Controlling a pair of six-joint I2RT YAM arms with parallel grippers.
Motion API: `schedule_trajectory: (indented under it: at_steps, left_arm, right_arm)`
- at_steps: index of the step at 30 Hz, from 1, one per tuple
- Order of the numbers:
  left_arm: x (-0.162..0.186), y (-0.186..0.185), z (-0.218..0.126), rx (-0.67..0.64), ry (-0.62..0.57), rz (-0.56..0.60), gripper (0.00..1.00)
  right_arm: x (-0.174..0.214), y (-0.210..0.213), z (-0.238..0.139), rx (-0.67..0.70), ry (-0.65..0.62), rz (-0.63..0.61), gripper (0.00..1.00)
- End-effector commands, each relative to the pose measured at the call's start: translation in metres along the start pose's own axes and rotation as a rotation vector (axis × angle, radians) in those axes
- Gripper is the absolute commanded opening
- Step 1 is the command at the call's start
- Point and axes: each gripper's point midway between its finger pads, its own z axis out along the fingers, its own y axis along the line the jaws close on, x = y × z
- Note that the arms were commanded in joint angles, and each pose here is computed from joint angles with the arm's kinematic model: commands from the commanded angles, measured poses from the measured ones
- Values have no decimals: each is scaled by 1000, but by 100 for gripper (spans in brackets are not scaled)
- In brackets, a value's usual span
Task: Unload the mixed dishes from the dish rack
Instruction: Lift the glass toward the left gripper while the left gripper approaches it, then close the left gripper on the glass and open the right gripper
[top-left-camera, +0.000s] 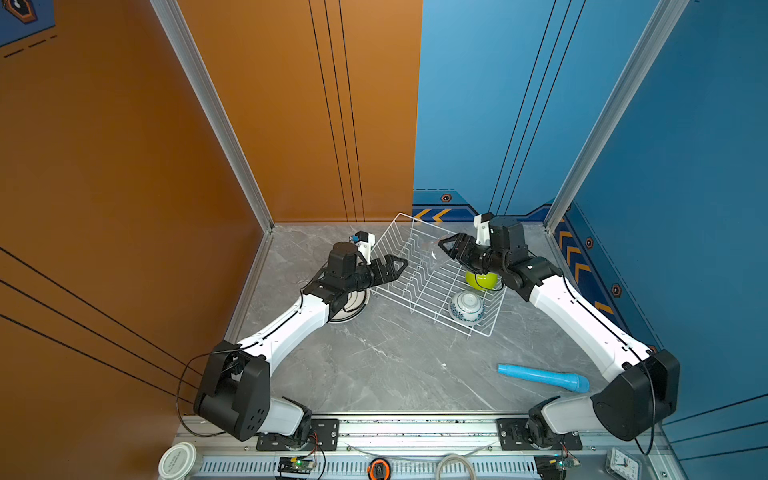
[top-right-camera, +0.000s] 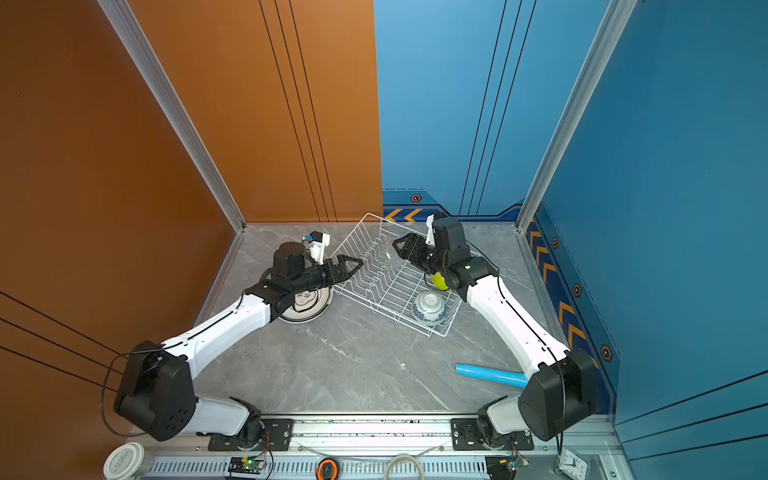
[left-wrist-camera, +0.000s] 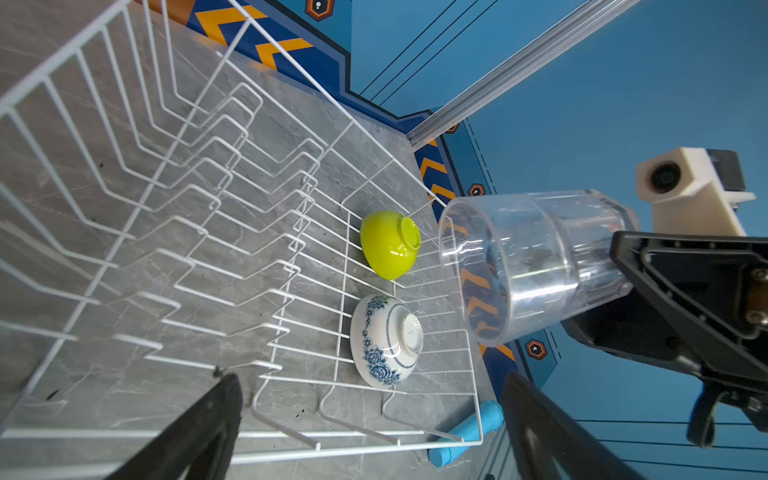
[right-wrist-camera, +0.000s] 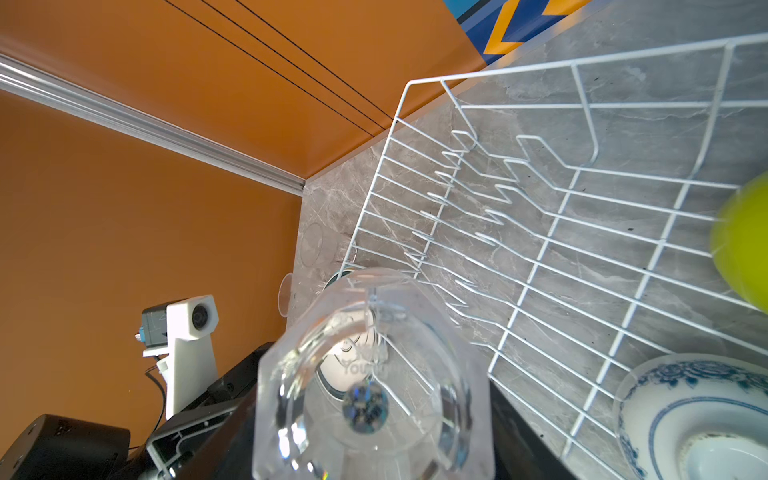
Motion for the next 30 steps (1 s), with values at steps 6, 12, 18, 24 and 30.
schedule_trajectory:
  at_steps: [6,12,18,24,30]
  left_arm:
    - [-17,-60,6,224,-51,91,93]
    - [-16,-76,6,286,-63,123,88]
    - [-20,-87,6,338,-80,132,74]
    - [-23,-100,3,397,-95,138,59]
    - [-25,-101,3,403,-99,134,43]
  right_arm:
    - [-1,45,-10,-214,6,27,39]
    - [7,51,-3,-246,48,20,39]
    - [26,67,9,-289,133,-3,39]
    - [32,68,15,-289,155,-5,39]
    - [35,68,20,-289,169,6,40]
